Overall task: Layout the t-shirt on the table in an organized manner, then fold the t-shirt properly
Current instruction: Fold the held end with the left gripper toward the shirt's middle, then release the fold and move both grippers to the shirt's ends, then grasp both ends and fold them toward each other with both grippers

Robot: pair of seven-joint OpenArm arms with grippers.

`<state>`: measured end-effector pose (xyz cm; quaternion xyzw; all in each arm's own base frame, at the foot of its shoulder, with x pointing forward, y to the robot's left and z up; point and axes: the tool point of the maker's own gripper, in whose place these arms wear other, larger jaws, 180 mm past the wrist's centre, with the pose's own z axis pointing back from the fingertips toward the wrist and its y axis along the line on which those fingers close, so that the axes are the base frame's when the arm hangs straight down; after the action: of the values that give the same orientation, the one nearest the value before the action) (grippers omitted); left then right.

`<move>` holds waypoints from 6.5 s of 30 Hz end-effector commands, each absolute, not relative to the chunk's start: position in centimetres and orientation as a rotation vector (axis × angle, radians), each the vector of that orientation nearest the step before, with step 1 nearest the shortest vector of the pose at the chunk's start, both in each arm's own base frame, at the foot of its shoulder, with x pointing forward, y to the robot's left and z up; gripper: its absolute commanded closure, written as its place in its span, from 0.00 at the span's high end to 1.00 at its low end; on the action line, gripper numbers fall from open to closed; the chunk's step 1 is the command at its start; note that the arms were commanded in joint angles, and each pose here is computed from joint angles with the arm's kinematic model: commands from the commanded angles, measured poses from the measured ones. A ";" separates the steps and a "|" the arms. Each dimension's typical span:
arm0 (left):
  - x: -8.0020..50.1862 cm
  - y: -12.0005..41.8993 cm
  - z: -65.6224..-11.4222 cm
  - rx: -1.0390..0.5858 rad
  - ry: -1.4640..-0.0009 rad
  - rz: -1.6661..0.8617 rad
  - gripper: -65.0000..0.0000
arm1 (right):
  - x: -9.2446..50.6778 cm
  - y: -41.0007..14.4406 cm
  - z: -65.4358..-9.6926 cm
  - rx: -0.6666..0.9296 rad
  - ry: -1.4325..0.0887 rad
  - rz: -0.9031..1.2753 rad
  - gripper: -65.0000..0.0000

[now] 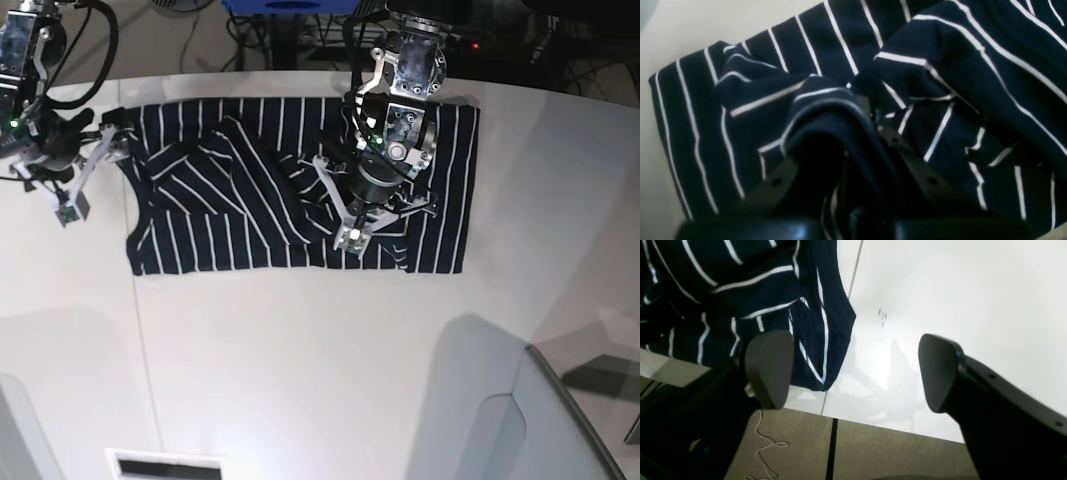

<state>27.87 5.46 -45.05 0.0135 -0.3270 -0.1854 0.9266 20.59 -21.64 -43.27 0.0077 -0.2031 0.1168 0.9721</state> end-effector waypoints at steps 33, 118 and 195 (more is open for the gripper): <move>29.4 3.2 -43.2 0.002 -0.745 -0.428 0.29 | 21.4 -22.0 -42.4 0.004 -0.442 0.241 0.84; 19.6 22.0 -41.8 0.333 -0.613 -0.194 0.00 | 24.1 -23.7 -43.1 0.218 -0.552 0.075 0.93; 26.1 13.2 -51.0 -0.166 -0.519 -0.106 0.00 | 27.4 -9.9 -43.4 0.561 -0.395 0.290 0.01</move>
<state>28.29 13.93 -49.55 -0.0772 -0.3087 -0.0418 0.9471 26.05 -10.21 -44.62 0.2671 -0.1675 0.1357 0.9392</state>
